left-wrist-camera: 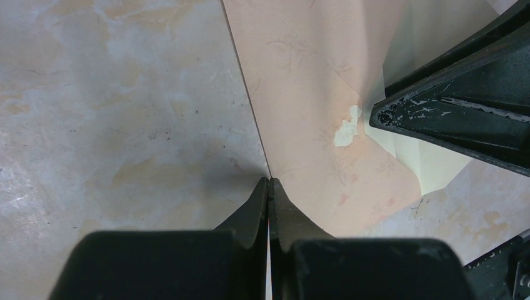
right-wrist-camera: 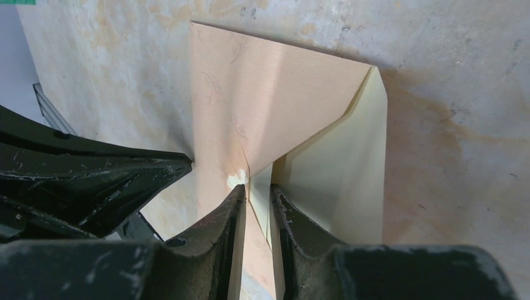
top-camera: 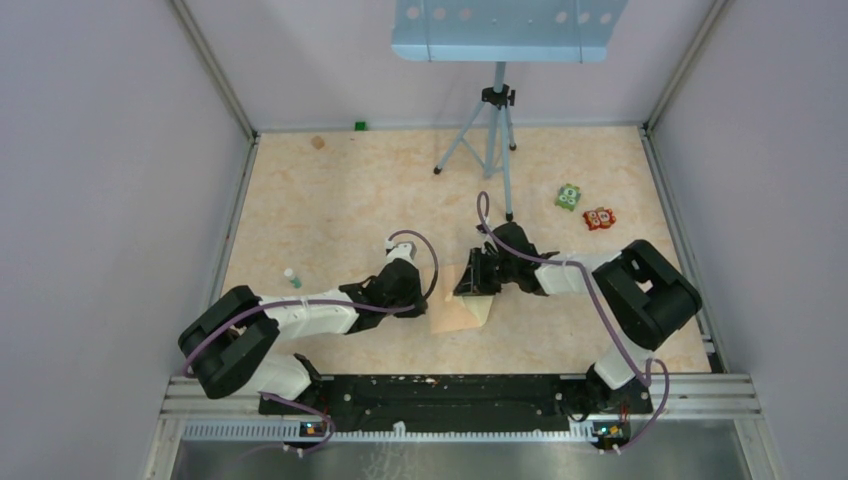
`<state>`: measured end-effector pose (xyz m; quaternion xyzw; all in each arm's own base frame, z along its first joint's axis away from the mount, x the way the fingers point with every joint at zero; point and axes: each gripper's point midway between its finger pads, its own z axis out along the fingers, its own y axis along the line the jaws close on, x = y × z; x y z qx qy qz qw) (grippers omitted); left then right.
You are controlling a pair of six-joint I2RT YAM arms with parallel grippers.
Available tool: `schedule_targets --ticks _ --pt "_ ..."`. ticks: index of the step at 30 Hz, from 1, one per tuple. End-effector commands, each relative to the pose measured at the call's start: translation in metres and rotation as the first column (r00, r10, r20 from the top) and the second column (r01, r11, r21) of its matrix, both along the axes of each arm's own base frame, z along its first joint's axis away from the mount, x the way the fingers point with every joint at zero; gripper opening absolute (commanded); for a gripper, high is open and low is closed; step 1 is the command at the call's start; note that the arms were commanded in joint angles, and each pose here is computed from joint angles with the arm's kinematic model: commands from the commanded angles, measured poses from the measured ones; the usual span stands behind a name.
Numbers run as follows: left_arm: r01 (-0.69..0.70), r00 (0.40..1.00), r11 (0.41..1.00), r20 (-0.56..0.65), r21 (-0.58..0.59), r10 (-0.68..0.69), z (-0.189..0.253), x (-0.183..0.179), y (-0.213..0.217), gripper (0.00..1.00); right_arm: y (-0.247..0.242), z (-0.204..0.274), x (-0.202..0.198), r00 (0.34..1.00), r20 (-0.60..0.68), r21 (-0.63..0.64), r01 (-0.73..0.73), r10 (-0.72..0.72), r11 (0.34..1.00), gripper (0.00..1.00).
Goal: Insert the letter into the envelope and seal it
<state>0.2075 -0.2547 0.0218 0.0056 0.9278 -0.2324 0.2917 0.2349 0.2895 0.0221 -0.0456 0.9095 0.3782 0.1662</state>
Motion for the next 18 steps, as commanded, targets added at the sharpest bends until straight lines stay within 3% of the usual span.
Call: schedule_targets --ticks 1,7,18 --pt "0.009 1.000 1.000 -0.024 0.027 -0.009 -0.007 -0.006 0.004 0.00 0.000 0.009 0.008 0.998 0.055 -0.026 0.011 -0.010 1.000 0.19" --pt "0.020 0.999 1.000 -0.033 0.006 -0.020 -0.006 -0.006 -0.001 0.00 0.006 0.012 0.007 0.998 0.064 -0.023 0.007 -0.006 1.000 0.15" --pt "0.029 0.999 0.999 -0.045 -0.022 -0.030 -0.007 -0.009 -0.006 0.00 0.003 0.014 0.010 0.995 0.098 -0.095 0.042 -0.033 0.995 0.34"
